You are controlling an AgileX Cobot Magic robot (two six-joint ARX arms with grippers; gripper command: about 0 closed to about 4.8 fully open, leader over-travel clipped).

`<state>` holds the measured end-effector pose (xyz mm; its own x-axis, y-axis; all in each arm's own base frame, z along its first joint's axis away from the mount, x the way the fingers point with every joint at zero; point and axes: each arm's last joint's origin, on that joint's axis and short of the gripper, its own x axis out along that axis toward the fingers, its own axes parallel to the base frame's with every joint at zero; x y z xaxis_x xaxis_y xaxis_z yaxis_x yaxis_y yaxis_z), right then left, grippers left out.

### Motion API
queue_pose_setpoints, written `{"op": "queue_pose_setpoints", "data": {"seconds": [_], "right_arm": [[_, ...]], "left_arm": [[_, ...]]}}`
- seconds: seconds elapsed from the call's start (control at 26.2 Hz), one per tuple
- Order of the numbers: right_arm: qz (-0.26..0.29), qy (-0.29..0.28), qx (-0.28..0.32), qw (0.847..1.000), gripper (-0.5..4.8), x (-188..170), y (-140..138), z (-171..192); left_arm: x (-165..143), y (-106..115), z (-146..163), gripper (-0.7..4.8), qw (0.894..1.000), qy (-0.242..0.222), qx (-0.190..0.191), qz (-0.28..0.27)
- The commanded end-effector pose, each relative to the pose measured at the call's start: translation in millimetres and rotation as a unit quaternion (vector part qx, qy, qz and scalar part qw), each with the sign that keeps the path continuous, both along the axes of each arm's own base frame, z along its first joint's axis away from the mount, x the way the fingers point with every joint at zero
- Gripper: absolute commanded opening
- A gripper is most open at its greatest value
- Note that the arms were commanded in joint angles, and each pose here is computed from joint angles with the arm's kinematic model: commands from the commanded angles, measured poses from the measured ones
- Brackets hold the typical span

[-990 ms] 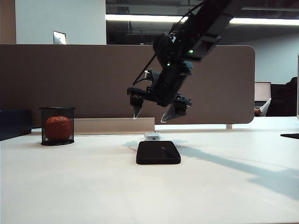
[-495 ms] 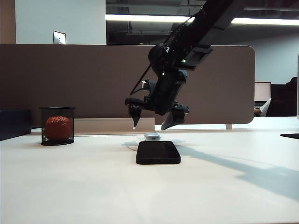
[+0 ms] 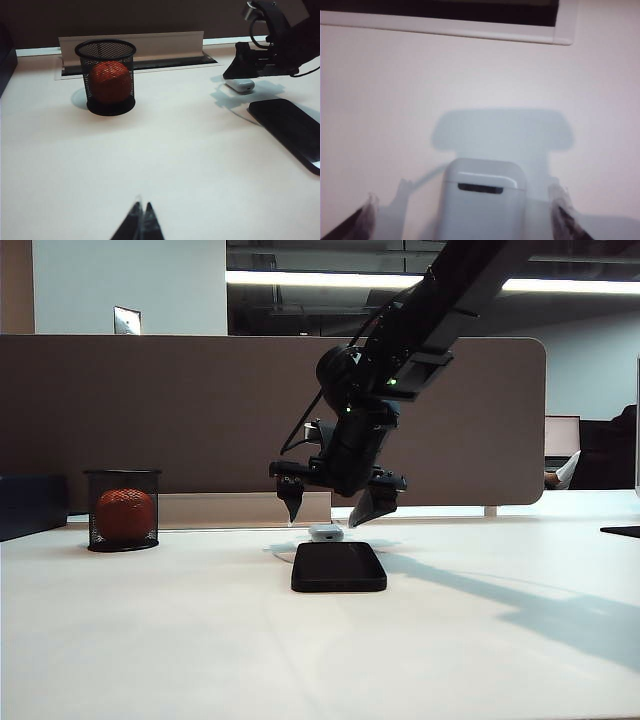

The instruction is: Find the wireless headphone case on the desktop and place it on the left side of the phone.

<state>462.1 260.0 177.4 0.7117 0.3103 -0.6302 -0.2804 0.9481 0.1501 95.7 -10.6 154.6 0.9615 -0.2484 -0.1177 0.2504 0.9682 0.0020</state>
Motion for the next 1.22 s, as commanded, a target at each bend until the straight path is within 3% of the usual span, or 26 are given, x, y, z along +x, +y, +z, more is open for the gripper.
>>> {"op": "queue_pose_setpoints", "data": {"seconds": [0.04,1.07,1.22], "right_arm": [[-0.007,-0.008,-0.002,1.0,4.79,1,1,2],[-0.009,-0.005,-0.01,1.0,4.79,2,6,-15],[-0.007,0.002,-0.012,1.0,4.51,1,7,-17]], "left_arm": [[0,0,2,-0.05,1.0,-0.005,-0.001,-0.002],[0,0,2,-0.06,1.0,-0.005,0.0,-0.002],[0,0,2,-0.05,1.0,-0.006,0.0,-0.001]]}}
